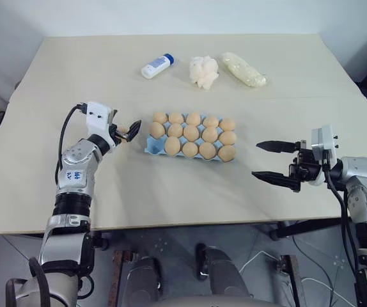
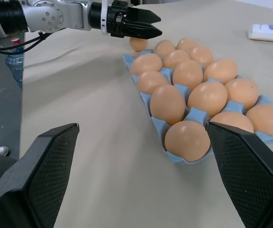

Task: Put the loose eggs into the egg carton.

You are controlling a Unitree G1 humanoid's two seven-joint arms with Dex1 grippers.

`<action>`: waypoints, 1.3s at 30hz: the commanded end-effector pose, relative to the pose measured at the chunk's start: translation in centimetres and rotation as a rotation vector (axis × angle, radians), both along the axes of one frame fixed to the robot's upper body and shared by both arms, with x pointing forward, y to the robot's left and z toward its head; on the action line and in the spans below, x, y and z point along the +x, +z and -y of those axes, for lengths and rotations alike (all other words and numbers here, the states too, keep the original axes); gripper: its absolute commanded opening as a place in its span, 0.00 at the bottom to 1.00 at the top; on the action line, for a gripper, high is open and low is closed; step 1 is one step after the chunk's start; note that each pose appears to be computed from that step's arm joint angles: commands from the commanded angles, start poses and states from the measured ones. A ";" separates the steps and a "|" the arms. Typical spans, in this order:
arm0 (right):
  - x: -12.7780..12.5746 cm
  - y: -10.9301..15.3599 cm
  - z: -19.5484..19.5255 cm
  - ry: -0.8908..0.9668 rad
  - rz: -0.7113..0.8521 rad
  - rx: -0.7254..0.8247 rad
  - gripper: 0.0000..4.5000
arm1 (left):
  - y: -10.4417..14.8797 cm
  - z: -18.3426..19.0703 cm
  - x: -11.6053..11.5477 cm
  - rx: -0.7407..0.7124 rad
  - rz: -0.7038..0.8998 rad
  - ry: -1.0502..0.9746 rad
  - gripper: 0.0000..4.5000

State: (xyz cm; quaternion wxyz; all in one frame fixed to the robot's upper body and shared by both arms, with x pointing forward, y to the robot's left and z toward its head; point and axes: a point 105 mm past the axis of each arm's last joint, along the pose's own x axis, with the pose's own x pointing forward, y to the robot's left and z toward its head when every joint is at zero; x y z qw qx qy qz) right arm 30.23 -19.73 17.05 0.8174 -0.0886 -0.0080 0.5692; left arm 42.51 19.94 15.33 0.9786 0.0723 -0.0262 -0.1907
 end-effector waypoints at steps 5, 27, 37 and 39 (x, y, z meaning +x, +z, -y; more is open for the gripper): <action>-0.1 1.2 0.5 -0.023 0.041 -0.010 1.00 | -1.2 0.5 0.7 0.026 -0.051 -0.013 0.99; 0.1 1.5 0.9 -0.045 0.054 -0.015 1.00 | 0.7 2.9 -0.8 -0.003 0.025 -0.181 0.30; -0.1 1.5 1.0 -0.058 0.069 -0.005 1.00 | 3.1 7.6 -4.4 -0.033 0.015 -0.508 0.30; -0.1 1.5 0.9 -0.061 0.070 -0.003 1.00 | 2.7 7.8 -4.3 -0.027 -0.003 -0.513 0.30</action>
